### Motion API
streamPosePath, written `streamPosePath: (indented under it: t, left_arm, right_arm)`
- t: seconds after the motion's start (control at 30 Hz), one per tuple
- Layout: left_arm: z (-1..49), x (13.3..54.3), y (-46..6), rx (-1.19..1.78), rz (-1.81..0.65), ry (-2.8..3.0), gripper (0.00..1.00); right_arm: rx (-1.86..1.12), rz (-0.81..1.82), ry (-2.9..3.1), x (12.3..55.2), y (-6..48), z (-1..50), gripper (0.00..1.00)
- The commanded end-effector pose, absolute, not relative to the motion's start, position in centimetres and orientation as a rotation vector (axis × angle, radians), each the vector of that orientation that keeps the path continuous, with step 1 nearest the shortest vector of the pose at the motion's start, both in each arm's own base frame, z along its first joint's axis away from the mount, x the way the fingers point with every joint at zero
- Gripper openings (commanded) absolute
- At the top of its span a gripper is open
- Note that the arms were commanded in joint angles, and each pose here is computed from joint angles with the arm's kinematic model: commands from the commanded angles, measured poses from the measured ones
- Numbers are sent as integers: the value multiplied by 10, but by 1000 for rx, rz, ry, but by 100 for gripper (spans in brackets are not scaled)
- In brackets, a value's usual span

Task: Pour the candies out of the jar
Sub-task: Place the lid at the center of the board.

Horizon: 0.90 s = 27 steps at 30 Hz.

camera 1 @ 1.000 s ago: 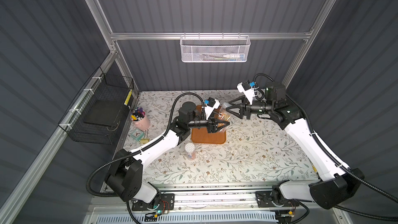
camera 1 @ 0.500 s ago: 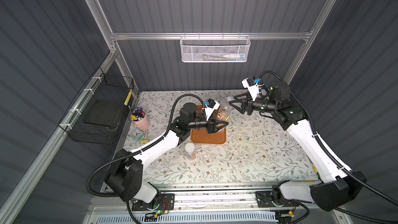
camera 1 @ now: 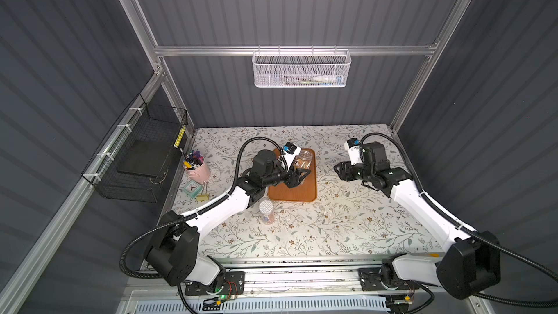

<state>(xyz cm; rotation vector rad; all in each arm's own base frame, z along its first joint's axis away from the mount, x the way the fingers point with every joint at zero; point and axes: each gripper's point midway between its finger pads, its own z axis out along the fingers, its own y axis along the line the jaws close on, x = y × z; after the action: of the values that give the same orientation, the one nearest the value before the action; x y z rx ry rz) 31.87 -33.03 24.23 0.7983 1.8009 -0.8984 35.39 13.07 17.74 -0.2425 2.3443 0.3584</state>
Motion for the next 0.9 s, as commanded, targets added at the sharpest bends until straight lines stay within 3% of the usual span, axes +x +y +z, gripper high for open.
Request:
streamPosePath:
  t: [0.0, 0.3, 0.87]
  left_arm:
    - [260, 329, -317, 735, -812, 1760, 0]
    - [252, 337, -309, 679, -771, 1800, 0]
    - [244, 346, -306, 655, -731, 1836, 0]
  right_arm:
    - [-44, 175, 2357, 366, 98, 155, 57]
    - [179, 33, 2441, 373, 76, 95, 58]
    - [239, -57, 2496, 379, 71, 54, 62]
